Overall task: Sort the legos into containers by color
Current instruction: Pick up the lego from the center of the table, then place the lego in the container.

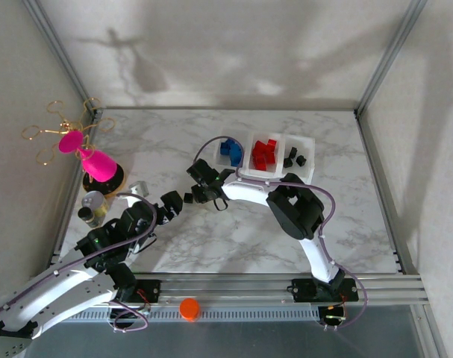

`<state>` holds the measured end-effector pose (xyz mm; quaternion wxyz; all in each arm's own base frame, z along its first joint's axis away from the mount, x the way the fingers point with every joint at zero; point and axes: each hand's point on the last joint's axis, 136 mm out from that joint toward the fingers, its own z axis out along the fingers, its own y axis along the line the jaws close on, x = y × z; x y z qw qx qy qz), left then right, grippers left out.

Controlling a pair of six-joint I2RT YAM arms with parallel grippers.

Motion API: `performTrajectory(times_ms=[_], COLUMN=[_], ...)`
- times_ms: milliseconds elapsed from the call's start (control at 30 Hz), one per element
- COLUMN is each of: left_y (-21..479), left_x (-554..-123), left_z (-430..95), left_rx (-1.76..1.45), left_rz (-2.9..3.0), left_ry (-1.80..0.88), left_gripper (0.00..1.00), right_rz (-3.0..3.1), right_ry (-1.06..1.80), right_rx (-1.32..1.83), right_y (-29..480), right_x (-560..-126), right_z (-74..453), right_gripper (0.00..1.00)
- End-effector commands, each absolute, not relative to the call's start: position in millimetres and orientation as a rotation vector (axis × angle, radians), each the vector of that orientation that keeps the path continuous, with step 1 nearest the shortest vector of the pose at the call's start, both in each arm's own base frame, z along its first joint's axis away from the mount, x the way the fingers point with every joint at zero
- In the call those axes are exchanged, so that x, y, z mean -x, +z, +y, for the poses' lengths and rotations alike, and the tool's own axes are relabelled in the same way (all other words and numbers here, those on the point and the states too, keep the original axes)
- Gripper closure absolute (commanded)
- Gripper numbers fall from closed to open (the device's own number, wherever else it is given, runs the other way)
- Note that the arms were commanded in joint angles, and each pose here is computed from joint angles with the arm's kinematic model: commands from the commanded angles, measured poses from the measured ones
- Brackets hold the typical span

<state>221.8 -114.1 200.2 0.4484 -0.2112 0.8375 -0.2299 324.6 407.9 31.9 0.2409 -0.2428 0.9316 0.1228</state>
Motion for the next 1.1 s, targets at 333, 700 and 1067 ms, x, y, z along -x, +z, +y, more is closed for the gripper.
performTrajectory(times_ms=[333,700,1067], left_y=[210,217,215], left_x=[-230,-248,-267], left_z=[-132,-183,-223], left_rx=[0.463,0.321,0.225], left_rz=[2.078,2.116,2.132], left_ry=[-0.619,-0.732,-0.763], left_gripper=[0.01,0.00,0.00], right_rz=[2.463,2.411,2.326], right_ry=[0.438,0.383,0.136], right_rx=[0.487,0.136,-0.202], right_y=[108,148,158], right_x=[-317,-344,-414], right_z=[356,233,106], right_gripper=[0.71,0.72,0.72])
